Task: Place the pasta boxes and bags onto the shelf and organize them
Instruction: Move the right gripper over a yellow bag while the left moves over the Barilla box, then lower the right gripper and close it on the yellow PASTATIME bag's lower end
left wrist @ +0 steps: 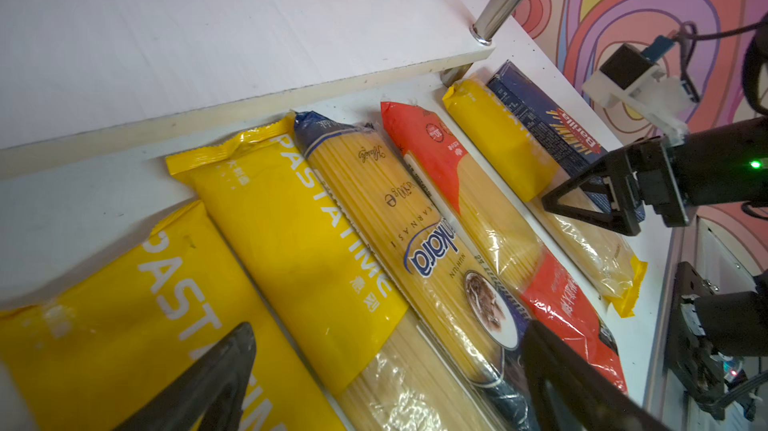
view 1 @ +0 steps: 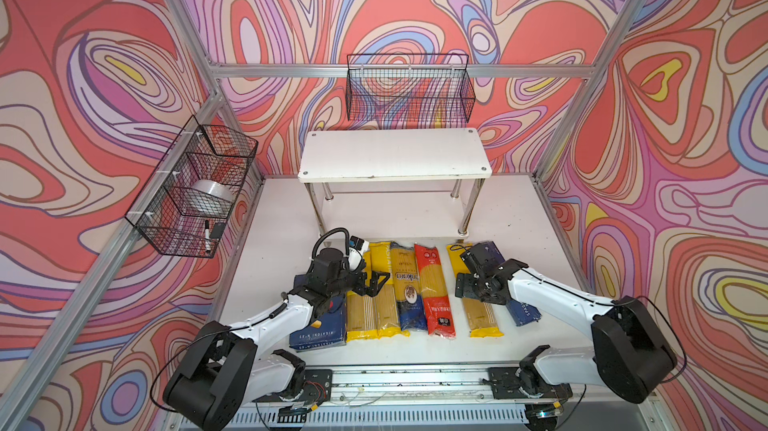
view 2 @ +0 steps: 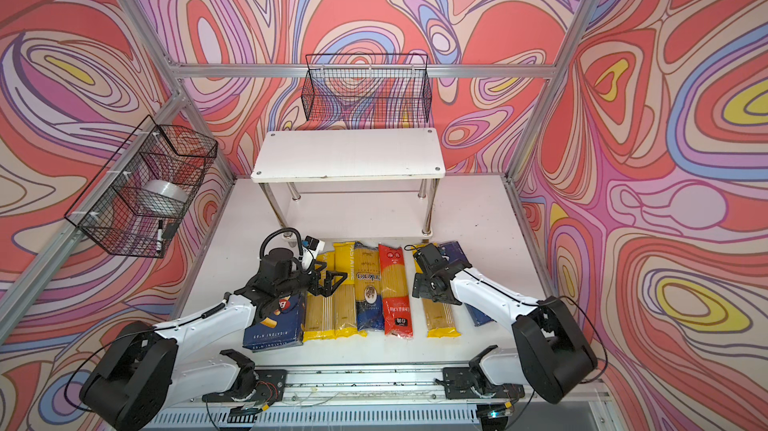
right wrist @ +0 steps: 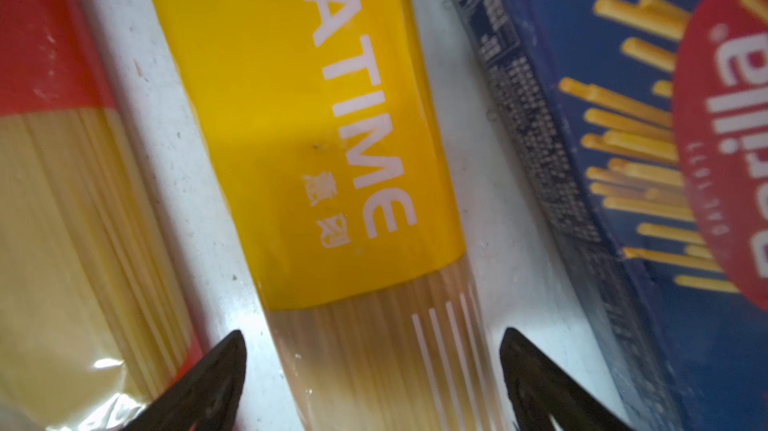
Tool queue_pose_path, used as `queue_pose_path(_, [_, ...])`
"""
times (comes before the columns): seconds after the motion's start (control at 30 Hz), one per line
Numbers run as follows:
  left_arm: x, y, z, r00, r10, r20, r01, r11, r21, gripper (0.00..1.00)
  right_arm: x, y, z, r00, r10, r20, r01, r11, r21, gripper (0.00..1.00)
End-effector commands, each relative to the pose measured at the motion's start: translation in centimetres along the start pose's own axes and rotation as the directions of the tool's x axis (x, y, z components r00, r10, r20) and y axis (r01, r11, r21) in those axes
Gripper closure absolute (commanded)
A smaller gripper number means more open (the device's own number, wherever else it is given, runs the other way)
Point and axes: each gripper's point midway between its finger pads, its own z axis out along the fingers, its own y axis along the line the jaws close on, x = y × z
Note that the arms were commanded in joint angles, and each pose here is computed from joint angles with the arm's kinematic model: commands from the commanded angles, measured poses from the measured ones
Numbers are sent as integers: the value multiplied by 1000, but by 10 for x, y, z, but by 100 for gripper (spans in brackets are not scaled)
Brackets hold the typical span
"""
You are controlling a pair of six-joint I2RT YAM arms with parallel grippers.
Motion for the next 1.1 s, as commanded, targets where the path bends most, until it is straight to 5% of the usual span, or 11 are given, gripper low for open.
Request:
queue_pose_path(0.0, [-4, 2, -1, 1000, 27, 5, -27, 999, -26, 0, -8, 9, -1, 1000, -15, 14, 16, 1000, -16, 2])
queue_pose_path(0.5, [-11, 4, -16, 997, 52, 58, -48, 996, -71, 0, 15, 9, 13, 999, 8, -37, -11, 998, -65, 2])
queue_pose_path(1.07, [-8, 15, -17, 995, 67, 76, -57, 991, -125, 0, 19, 39, 27, 983, -137, -118, 121, 983, -137, 4])
